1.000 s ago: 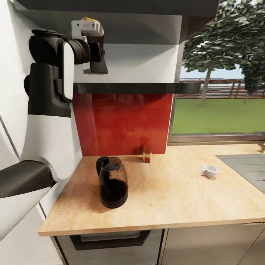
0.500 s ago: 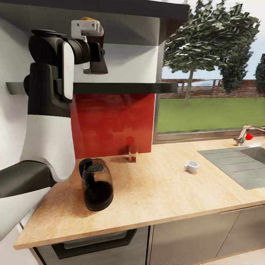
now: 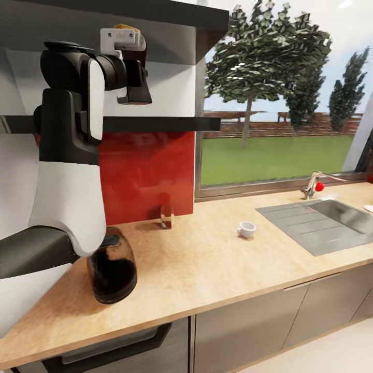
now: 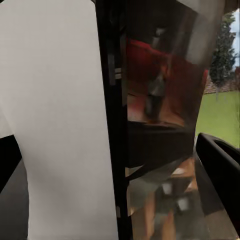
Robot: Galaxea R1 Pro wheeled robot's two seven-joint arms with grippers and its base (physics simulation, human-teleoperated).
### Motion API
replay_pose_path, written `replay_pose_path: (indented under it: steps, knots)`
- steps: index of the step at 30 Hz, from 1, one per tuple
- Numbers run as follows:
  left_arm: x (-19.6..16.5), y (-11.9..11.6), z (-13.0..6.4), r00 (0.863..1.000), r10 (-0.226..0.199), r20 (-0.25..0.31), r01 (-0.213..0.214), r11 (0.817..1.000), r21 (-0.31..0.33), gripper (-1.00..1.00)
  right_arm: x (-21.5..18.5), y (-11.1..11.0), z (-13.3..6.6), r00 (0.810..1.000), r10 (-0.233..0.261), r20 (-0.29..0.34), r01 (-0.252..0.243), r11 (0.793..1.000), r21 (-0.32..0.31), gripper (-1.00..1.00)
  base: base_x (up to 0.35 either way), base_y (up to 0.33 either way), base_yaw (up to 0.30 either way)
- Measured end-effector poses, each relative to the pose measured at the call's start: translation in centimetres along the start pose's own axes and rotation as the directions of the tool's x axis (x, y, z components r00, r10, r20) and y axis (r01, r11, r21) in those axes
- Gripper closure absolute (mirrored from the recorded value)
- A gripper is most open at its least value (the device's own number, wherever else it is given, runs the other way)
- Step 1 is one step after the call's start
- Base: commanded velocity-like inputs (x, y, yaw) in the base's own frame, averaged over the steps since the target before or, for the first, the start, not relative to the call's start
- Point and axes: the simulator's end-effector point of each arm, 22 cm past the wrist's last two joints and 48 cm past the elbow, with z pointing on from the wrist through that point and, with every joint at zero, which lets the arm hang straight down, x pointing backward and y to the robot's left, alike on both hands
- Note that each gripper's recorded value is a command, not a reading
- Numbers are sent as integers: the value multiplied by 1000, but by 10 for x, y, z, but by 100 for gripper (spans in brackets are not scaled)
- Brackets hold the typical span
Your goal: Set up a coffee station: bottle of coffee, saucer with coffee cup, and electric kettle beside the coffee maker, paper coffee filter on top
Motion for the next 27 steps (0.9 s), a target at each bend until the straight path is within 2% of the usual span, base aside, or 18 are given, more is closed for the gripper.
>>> replay_pose_path:
  steps: [10, 27]
  knots:
    - [0, 0, 0, 1000, 0, 0, 0, 1000, 0, 100, 0, -2, -1, 1000, -1, 1, 1, 1000, 3, -100, 0, -229, -97]
    - [0, 1, 0, 1000, 3, -1, -3, 1000, -5, 100, 0, -2, -1, 1000, -1, 2, 1, 1000, 3, -100, 14, -30, -238]
